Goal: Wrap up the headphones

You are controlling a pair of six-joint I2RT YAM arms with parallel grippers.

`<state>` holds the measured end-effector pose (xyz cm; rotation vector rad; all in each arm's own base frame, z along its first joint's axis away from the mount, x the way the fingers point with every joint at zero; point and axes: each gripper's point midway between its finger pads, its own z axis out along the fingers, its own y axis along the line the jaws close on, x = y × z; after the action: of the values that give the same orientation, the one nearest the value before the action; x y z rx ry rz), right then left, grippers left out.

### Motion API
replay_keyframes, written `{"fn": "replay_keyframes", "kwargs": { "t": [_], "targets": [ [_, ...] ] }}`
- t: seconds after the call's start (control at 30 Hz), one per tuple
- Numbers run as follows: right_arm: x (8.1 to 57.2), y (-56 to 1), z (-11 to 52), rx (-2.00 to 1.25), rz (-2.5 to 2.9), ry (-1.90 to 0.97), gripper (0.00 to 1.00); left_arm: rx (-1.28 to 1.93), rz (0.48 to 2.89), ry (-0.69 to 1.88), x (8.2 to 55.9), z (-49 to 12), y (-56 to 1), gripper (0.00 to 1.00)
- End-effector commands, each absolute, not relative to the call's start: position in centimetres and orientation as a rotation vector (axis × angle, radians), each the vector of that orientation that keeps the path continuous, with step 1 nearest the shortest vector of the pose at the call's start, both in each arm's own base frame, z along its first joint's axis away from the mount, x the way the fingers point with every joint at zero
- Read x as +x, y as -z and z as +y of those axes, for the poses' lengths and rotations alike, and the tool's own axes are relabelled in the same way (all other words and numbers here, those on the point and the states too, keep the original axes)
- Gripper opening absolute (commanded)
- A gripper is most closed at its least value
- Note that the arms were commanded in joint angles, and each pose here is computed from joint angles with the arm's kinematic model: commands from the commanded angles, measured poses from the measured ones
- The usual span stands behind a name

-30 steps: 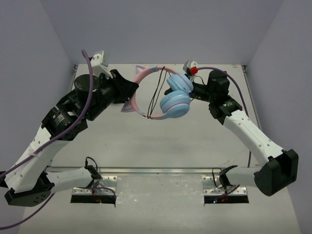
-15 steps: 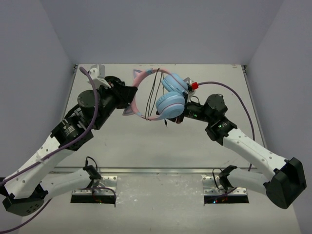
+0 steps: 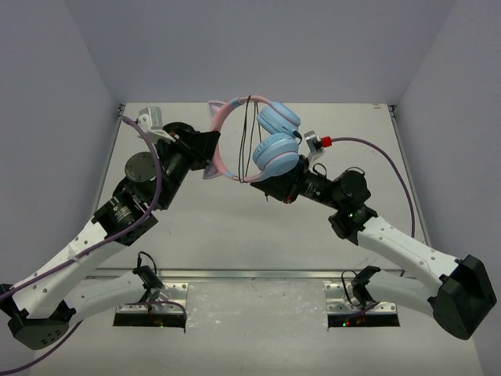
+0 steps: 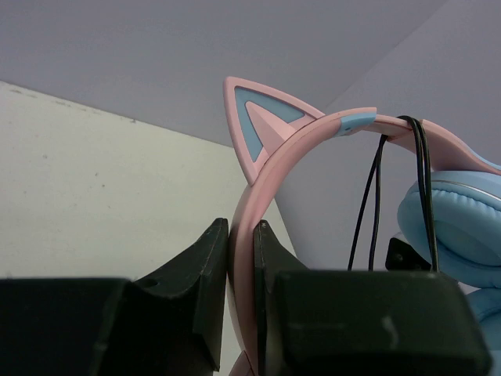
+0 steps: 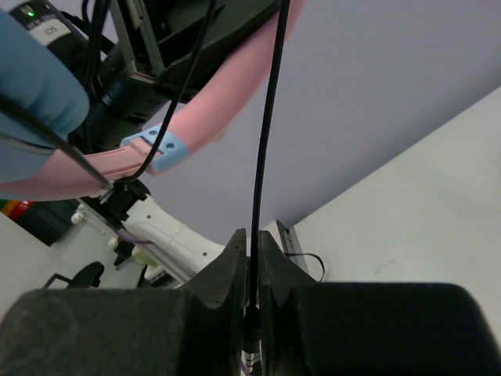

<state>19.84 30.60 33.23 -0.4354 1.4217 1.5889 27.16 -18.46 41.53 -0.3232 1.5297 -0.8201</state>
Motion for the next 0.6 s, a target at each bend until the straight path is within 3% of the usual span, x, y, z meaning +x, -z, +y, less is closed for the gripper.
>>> {"fn": "replay_keyframes", "kwargs": {
  "t": [0.0, 0.27, 0.57],
  "targets": [
    [18.1, -36.0, 30.1, -0.401, 1.297, -1.679, 0.09, -0.415, 1.213, 0.95, 26.1, -16.1, -49.5, 0.0],
    [17.0, -37.2, 30.7, -0.352, 1.213, -1.732, 0.01, -0.461, 1.143, 0.984, 27.0, -16.5, -49.7, 0.0],
    [18.5, -36.0, 31.1, -0.277, 1.223, -1.73, 0.04, -0.598, 1.168, 0.969, 27.8, -15.4, -46.1, 0.0]
  ]
}}
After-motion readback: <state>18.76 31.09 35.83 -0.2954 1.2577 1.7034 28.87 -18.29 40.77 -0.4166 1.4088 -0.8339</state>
